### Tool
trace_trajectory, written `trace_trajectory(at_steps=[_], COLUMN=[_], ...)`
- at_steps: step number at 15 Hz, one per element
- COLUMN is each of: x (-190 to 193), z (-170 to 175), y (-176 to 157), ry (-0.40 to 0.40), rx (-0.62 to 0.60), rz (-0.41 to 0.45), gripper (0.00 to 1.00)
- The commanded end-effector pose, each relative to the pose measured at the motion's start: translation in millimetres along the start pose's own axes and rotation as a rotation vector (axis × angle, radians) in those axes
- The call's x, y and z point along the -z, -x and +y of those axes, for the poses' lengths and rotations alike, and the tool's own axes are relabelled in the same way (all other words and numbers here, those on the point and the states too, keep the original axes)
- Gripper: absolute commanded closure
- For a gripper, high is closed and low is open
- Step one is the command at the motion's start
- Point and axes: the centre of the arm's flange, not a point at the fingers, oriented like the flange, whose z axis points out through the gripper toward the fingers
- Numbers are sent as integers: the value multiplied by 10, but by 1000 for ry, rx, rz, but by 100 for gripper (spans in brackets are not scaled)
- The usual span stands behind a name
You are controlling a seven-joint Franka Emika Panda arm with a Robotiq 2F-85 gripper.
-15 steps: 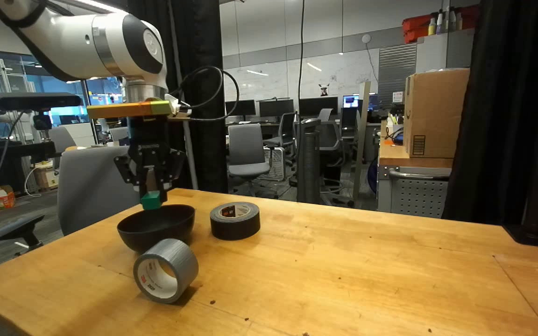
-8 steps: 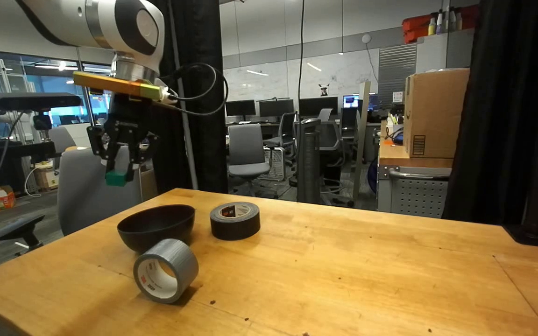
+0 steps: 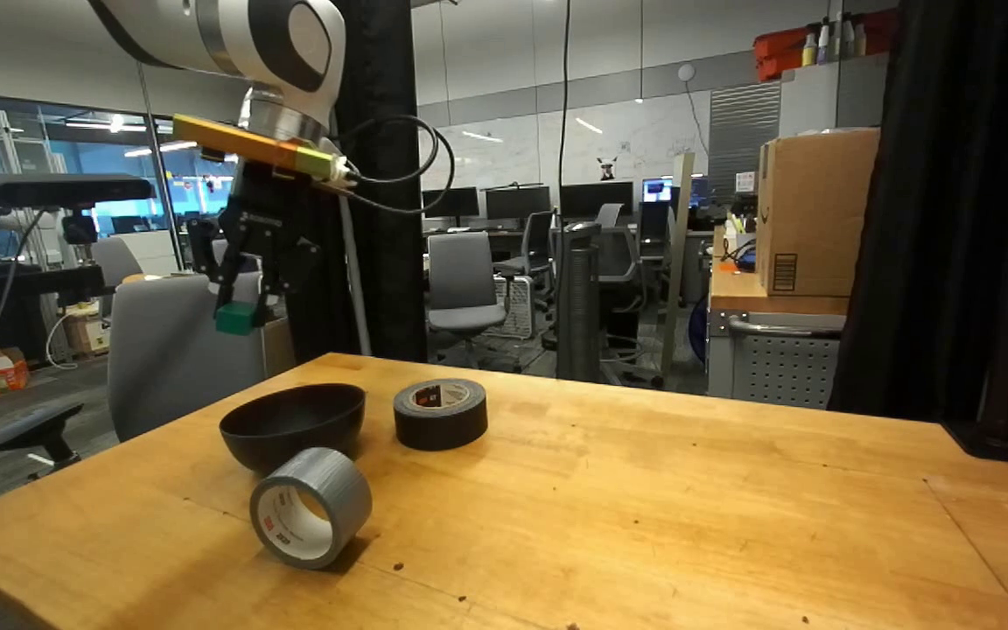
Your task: Shift the block to the bowl
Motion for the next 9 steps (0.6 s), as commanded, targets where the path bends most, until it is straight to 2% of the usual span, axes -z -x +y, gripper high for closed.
trace_trajectory(at_steps=[1, 6, 9], x=[52, 6, -77], z=[205, 384, 366], y=[142, 151, 103], ry=[-11, -5, 94], rx=[-10, -59, -89], rz=[16, 21, 26], gripper=[88, 88, 88])
